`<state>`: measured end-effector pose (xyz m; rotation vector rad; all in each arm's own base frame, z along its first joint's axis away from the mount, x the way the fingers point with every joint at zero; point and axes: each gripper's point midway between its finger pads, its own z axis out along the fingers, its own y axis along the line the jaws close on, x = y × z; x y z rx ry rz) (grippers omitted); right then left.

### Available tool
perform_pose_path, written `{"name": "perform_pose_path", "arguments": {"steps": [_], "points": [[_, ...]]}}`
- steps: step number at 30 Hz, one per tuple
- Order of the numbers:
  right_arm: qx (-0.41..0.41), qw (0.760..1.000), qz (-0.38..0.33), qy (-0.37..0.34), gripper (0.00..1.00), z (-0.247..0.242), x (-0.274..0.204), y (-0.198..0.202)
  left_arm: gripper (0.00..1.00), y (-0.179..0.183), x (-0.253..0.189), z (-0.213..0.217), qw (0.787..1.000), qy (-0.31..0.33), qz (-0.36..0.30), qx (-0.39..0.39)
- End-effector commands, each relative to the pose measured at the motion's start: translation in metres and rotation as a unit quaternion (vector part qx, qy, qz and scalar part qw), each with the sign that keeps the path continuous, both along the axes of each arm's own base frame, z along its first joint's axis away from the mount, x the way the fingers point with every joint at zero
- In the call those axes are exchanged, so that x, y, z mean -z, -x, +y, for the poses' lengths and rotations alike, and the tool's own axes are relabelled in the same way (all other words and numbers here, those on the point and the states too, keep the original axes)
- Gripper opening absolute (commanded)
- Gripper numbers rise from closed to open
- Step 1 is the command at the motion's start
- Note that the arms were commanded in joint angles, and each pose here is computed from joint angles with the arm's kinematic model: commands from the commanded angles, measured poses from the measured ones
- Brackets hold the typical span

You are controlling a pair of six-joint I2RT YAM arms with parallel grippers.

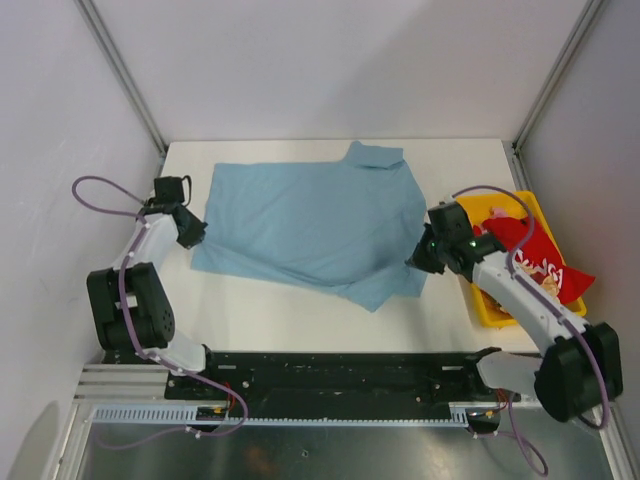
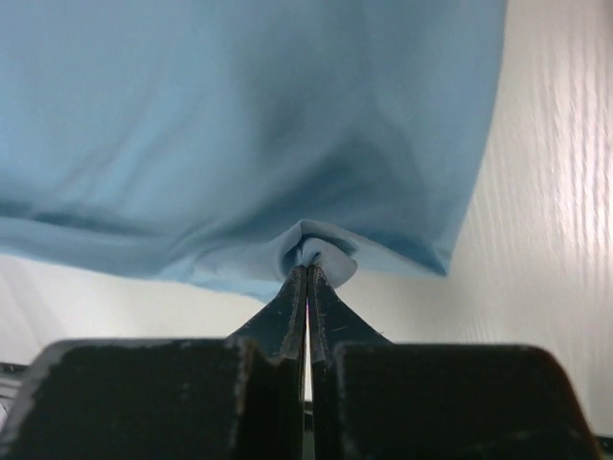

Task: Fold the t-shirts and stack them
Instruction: Grap the side of the flattened tshirt closest away from the robot with both arms, then fold the flattened tshirt in 1/3 of the way

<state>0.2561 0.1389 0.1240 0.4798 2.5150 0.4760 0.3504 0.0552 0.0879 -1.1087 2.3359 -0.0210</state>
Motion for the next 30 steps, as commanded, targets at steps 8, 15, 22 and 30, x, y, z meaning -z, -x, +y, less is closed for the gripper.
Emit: {"name": "perform_pose_path", "arguments": {"steps": [8, 15, 22, 30], "points": [[0.016, 0.998, -0.06, 0.016, 0.0, 0.017, -0.013, -0.106, 0.0, -0.037, 0.003, 0.001, 1.0, -0.004, 0.002, 0.024], [0.031, 0.997, -0.067, 0.038, 0.0, 0.012, -0.015, -0.138, 0.0, -0.04, 0.013, 0.0, 1.0, 0.002, 0.014, 0.022], [0.044, 0.995, -0.077, 0.052, 0.0, 0.005, -0.021, -0.156, 0.0, -0.044, 0.009, 0.001, 1.0, 0.004, 0.006, 0.011], [0.057, 0.993, -0.072, 0.07, 0.0, -0.01, -0.018, -0.156, 0.0, -0.049, 0.002, 0.002, 1.0, 0.004, -0.004, 0.005]]}}
